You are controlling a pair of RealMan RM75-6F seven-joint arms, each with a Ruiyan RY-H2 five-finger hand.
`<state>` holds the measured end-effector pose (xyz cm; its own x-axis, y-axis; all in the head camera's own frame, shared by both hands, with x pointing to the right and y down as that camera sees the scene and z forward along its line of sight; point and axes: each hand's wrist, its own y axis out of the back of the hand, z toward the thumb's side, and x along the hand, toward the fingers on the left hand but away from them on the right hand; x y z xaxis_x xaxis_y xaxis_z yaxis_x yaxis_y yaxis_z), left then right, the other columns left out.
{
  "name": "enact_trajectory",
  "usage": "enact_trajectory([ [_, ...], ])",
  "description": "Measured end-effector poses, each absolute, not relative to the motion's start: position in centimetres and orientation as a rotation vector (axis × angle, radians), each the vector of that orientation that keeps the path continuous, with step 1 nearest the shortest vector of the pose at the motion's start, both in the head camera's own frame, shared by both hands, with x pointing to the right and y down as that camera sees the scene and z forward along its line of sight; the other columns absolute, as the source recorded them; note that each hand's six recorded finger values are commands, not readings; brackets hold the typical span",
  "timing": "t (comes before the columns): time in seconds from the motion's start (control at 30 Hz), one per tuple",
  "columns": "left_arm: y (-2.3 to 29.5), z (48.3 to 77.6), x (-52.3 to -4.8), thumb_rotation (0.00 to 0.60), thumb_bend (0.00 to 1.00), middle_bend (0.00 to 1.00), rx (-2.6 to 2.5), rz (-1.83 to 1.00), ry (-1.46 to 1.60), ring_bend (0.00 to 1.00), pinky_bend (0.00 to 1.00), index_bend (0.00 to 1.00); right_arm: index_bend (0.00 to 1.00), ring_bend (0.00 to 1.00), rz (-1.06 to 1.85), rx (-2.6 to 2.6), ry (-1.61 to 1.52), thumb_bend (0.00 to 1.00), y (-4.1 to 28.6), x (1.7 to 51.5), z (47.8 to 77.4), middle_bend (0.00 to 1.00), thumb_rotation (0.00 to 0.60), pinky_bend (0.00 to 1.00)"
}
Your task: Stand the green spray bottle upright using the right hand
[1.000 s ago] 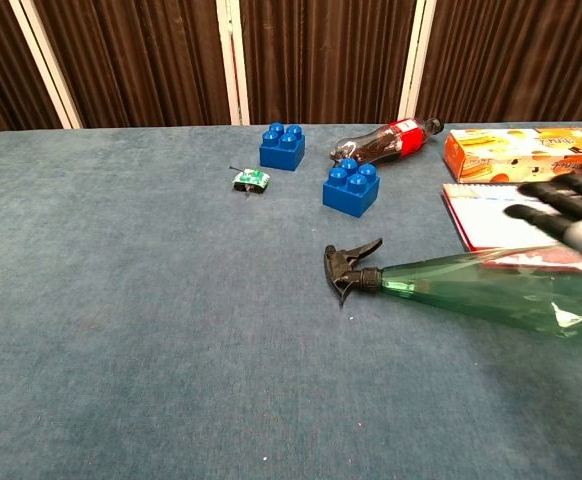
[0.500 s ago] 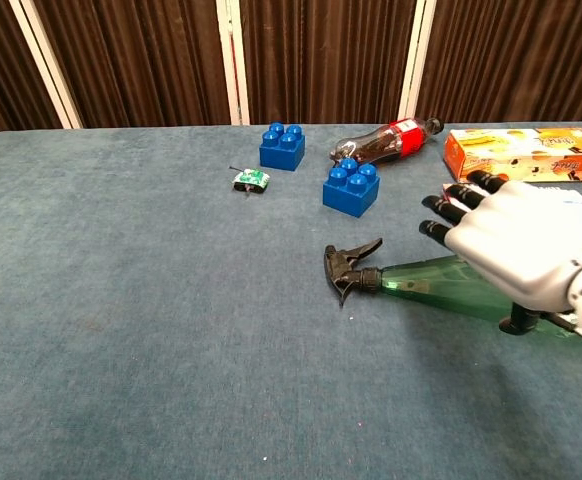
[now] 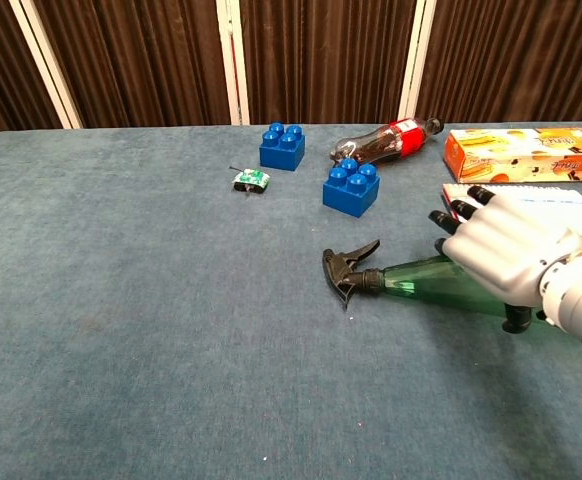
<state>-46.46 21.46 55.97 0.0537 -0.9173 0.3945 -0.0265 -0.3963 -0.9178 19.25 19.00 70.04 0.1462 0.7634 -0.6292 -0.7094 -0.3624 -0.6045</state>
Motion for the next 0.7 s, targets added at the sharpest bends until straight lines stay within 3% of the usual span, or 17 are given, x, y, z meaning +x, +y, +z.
enact_trajectory([
  [0.1,21.5,56.1,-46.4,0.600,0.00,0.00,-1.557,-1.446,0.977,0.00,0.04,0.00,0.34,0.00,1.559,-1.190,-0.051,0.22,18.8,19.7,70.6,0.00,0.600,0.00],
  [0.33,21.4,56.3,-46.4,0.600,0.00,0.00,-1.556,-1.457,0.969,0.00,0.04,0.00,0.65,0.00,1.566,-1.210,-0.030,0.38,18.4,20.0,71.7,0.00,0.600,0.00],
  [0.53,21.3,56.4,-46.4,0.600,0.00,0.00,-1.552,-1.463,0.974,0.00,0.04,0.00,0.94,0.00,1.566,-1.214,-0.028,0.51,18.2,20.4,72.0,0.12,0.600,0.00],
  [0.7,21.4,56.3,-46.3,0.600,0.00,0.00,-1.555,-1.455,0.973,0.00,0.04,0.00,1.00,0.00,1.527,-1.207,-0.064,0.59,17.9,20.2,71.4,0.16,0.600,0.01],
])
